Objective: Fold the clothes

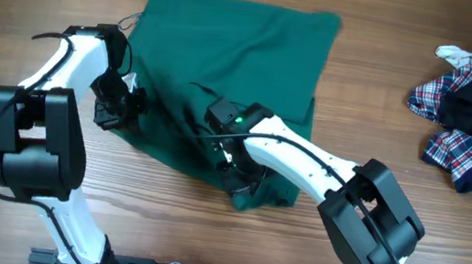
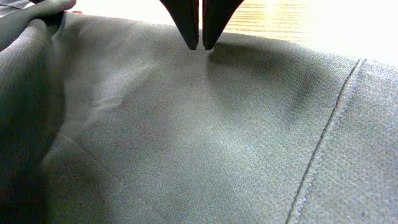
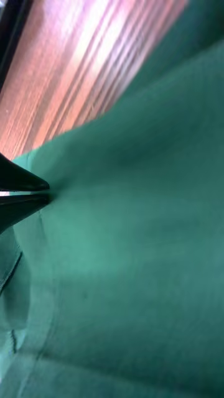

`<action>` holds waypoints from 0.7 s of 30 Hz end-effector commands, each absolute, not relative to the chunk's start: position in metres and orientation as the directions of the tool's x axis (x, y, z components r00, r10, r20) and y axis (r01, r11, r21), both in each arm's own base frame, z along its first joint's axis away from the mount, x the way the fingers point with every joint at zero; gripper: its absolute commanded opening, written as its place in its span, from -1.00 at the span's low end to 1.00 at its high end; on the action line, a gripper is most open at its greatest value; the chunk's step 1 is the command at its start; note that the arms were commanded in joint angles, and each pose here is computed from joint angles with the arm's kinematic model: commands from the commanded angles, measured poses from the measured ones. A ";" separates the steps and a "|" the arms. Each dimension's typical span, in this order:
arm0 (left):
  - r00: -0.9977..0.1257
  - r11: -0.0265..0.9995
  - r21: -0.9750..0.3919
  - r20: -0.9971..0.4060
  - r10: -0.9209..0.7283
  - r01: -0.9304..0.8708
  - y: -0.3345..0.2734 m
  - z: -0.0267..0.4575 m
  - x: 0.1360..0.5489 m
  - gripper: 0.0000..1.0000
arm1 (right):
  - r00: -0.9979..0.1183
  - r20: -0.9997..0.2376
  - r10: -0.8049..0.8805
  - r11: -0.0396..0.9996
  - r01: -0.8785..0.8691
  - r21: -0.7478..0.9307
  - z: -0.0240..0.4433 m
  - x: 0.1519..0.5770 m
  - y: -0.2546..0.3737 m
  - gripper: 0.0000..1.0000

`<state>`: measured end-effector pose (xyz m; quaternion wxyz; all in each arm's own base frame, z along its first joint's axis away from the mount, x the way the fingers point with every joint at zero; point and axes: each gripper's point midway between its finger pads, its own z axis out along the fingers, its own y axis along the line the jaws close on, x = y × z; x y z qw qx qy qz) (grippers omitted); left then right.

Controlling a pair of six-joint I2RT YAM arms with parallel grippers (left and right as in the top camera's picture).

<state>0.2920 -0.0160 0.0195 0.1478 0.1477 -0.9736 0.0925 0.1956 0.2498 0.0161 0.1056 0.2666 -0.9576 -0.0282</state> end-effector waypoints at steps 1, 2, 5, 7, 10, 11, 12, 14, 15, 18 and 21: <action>-0.905 0.935 -0.135 0.326 -0.272 -0.329 -0.016 0.023 0.287 -0.92 | -0.919 0.198 -0.341 0.935 -0.354 -0.028 0.013 0.208 0.225 -0.91; -0.904 0.935 -0.134 0.333 -0.269 -0.328 -0.016 0.023 0.286 -0.92 | -0.939 0.191 -0.287 0.952 -0.302 -0.053 0.013 0.214 0.219 -0.91; -0.898 0.935 -0.130 0.350 -0.268 -0.330 -0.017 0.025 0.281 -0.92 | -0.963 0.191 -0.188 0.977 -0.204 -0.067 0.013 0.229 0.201 -0.91; -0.901 0.936 -0.133 0.342 -0.265 -0.326 -0.016 0.024 0.283 -0.92 | -0.983 0.110 -0.146 0.985 -0.155 -0.074 0.010 0.259 0.190 -0.91; -0.908 0.936 -0.138 0.325 -0.265 -0.323 -0.016 0.023 0.288 -0.92 | -0.986 -0.043 -0.160 0.987 -0.160 0.000 0.020 0.314 0.190 -0.91; -0.908 0.936 -0.138 0.325 -0.265 -0.323 -0.016 0.023 0.288 -0.92 | -0.986 -0.098 -0.134 0.991 -0.136 0.014 0.029 0.335 0.188 -0.91; -0.908 0.936 -0.138 0.325 -0.265 -0.323 -0.016 0.023 0.288 -0.92 | -0.982 -0.160 -0.103 0.993 -0.111 0.038 0.041 0.359 0.184 -0.91; -0.908 0.936 -0.138 0.324 -0.265 -0.323 -0.016 0.023 0.288 -0.92 | -0.970 -0.233 -0.075 0.994 -0.091 0.059 0.055 0.389 0.173 -0.91; -0.909 0.936 -0.139 0.321 -0.265 -0.322 -0.016 0.022 0.289 -0.92 | -0.963 -0.266 -0.045 0.995 -0.066 0.072 0.058 0.402 0.165 -0.92; -0.914 0.937 -0.143 0.308 -0.266 -0.320 -0.016 0.022 0.292 -0.92 | -0.933 -0.359 0.008 0.980 -0.064 0.189 0.066 0.438 0.163 -0.91; -0.915 0.937 -0.144 0.304 -0.266 -0.320 -0.016 0.021 0.293 -0.92 | -0.940 -0.342 -0.001 0.951 -0.106 0.289 0.061 0.440 0.177 -0.91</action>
